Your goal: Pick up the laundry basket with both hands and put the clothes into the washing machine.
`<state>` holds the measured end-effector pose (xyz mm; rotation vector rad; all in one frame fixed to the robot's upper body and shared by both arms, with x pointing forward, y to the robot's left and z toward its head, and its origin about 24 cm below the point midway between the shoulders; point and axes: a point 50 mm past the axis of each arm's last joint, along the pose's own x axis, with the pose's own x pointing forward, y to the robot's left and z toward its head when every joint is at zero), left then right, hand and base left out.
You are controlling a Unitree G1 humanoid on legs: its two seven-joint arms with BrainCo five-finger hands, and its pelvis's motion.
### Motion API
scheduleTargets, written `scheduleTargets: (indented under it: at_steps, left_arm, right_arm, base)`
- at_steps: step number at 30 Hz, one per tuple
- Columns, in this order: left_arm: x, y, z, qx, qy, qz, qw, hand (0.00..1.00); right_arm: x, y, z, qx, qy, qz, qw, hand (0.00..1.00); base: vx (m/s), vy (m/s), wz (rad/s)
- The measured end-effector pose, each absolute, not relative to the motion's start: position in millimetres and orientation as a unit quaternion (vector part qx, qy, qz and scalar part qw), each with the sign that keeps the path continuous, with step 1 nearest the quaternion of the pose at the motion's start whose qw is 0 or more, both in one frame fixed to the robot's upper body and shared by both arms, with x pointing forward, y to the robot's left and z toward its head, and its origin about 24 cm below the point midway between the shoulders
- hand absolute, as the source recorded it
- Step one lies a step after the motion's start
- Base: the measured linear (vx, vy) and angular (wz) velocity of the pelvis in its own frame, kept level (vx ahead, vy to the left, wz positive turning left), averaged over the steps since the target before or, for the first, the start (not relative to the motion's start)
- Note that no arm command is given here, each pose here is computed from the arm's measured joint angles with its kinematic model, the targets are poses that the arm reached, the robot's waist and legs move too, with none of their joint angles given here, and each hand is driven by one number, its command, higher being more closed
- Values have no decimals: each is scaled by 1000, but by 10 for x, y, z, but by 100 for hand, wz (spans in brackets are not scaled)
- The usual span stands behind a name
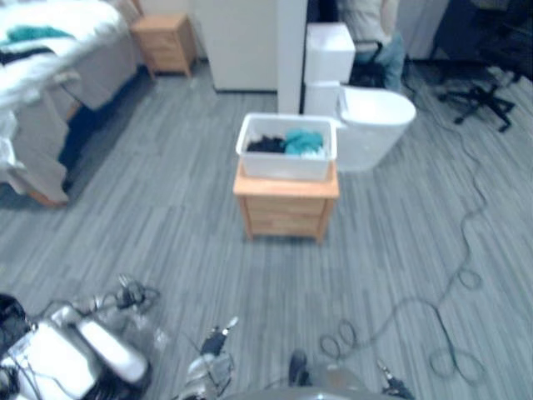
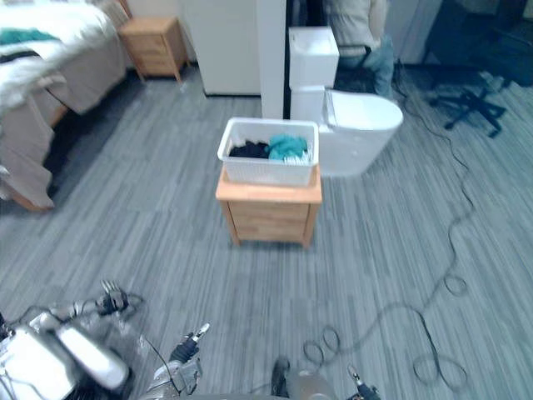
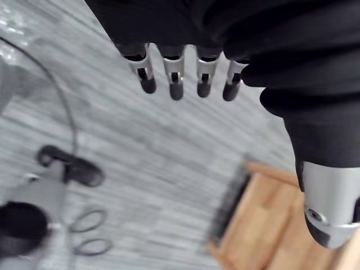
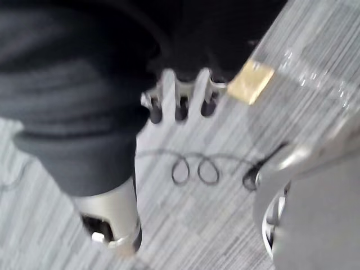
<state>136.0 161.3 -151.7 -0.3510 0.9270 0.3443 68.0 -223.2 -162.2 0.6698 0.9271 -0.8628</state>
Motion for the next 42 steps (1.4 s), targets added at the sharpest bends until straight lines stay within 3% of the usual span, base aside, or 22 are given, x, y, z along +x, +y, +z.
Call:
scheduleTargets:
  at_steps: [3,6,9,13,18,22,27,30,36,42]
  left_arm:
    - [1420,1817,-1464,-147,424,180,875,0]
    - [1416,1800,-1459,-149,420,178,878,0]
    - [1343,1752,-1490,-152,428,176,873,0]
    - [1093,1857,-1578,-146,462,198,852,0]
    - [1117,1974,-1557,-133,458,202,855,0]
    - [1197,1849,-1551,-156,452,196,856,0]
    - [1162,1933,-1549,-168,445,220,852,0]
    - [1072,1888,-1582,-190,451,237,839,0]
    - [856,1805,-1665,-206,484,248,814,0]
    - [738,2036,-1652,-193,480,276,810,0]
  right_arm:
    - [1079,-2056,-1577,306,419,-338,785,0]
    - [1470,-1863,-1481,302,404,-288,814,0]
    - [1584,-1903,-1425,293,386,-285,827,0]
    - [1234,-2008,-1535,257,423,-301,815,0]
    - [965,-1988,-1613,260,448,-315,795,0]
    - [780,-2132,-1631,266,448,-348,779,0]
    - [430,-1930,-1740,316,486,-388,717,0]
    - [390,-2002,-1744,317,488,-399,709,0]
    - [459,-2171,-1711,301,478,-402,720,0]
    - [975,-2137,-1616,267,450,-336,783,0]
  base:
    - [581,-149,-82]
    - [478,-50,-79]
    - [490,138,-72]
    - [574,225,-49]
    - [551,105,22]
    - [428,58,49]
    - [359,-154,45]
    - [217,-302,14]
    - [101,-163,37]
    - [-49,-62,44]
